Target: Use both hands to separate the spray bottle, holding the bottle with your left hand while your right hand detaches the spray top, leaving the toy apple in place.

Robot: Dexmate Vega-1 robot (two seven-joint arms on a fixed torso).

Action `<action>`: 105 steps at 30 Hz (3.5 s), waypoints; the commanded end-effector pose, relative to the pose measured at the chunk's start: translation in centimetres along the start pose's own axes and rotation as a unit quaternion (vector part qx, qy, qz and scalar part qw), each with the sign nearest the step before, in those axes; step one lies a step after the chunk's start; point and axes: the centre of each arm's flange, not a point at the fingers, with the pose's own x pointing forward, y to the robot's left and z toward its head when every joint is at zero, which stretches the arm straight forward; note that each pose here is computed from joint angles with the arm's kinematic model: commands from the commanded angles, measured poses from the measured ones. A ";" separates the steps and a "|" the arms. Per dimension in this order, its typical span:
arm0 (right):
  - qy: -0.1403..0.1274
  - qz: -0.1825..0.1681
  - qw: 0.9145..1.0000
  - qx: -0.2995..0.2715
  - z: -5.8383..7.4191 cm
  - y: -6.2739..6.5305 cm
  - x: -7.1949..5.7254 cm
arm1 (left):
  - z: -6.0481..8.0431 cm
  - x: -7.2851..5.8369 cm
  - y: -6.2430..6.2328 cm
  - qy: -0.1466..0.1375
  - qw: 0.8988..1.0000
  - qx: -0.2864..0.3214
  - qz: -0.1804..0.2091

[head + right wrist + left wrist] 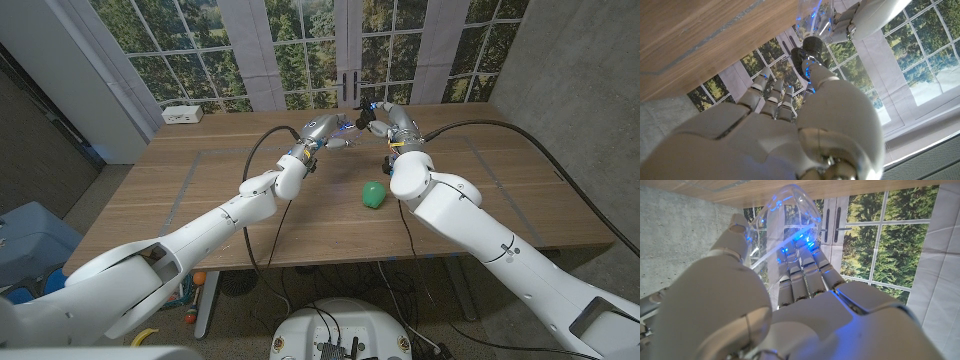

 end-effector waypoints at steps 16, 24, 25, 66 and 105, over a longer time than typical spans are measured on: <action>-0.023 0.160 0.976 0.147 -3.1 -3.1 0.7 | -0.2 0.0 0.1 0.011 1.000 0.000 -0.005; -0.040 0.159 0.948 0.273 -5.6 -3.5 0.9 | -0.3 0.1 0.0 0.011 1.000 -0.001 -0.007; -0.046 0.155 0.943 0.292 -5.9 -3.4 0.9 | -0.3 0.1 0.0 0.011 1.000 0.000 -0.008; -0.008 0.021 0.982 0.186 -5.8 -3.1 1.1 | -2.7 0.2 0.7 0.043 0.992 -0.119 0.011; -0.051 0.021 0.998 0.039 -2.0 -0.1 2.2 | -2.4 1.4 0.1 0.031 0.983 -0.172 -0.046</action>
